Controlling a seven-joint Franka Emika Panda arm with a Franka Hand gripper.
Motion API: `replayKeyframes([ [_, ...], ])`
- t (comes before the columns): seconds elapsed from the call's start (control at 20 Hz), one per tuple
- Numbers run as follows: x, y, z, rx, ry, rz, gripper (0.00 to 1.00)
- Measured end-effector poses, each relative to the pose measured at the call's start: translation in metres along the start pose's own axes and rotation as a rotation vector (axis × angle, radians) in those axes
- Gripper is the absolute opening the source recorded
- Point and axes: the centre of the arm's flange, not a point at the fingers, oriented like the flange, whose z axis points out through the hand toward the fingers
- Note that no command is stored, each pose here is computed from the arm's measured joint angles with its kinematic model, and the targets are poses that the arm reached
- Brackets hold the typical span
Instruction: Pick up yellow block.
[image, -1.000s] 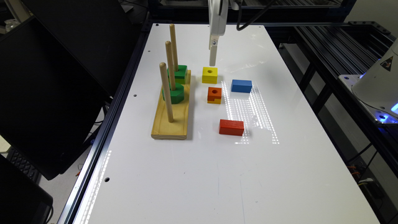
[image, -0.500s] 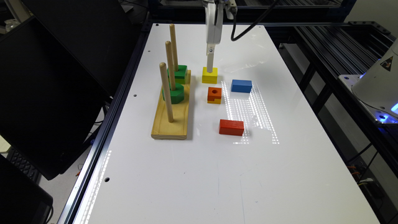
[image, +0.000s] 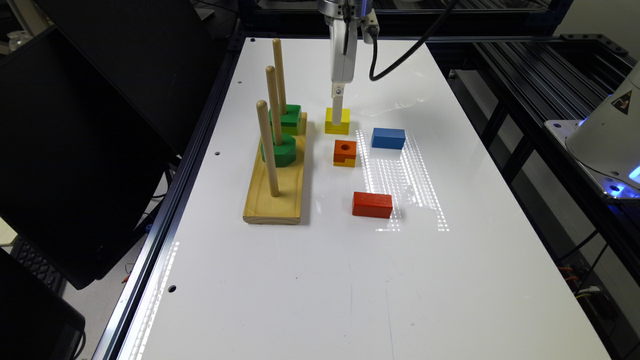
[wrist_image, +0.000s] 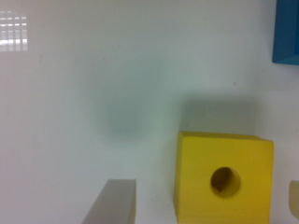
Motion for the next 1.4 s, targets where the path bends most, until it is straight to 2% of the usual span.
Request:
replayKeyframes([
  [0.4, -0.0063, -0.008, 0.000, 0.0038, -0.0046, -0.0098, 1.00],
  [0.5, -0.0074, -0.009, 0.001, 0.0044, -0.0055, -0.0111, 1.00],
  [0.75, -0.0078, -0.009, 0.001, 0.0043, -0.0061, -0.0118, 1.00],
  [0.95, -0.0070, -0.008, 0.001, 0.0038, -0.0066, -0.0089, 1.00],
  [1.0, -0.0071, -0.007, 0.001, 0.0032, -0.0074, -0.0084, 1.00],
  [1.15, -0.0089, -0.006, 0.012, -0.0025, -0.0164, -0.0078, 1.00],
  [1.4, -0.0092, -0.006, 0.019, -0.0018, -0.0163, -0.0073, 1.00],
])
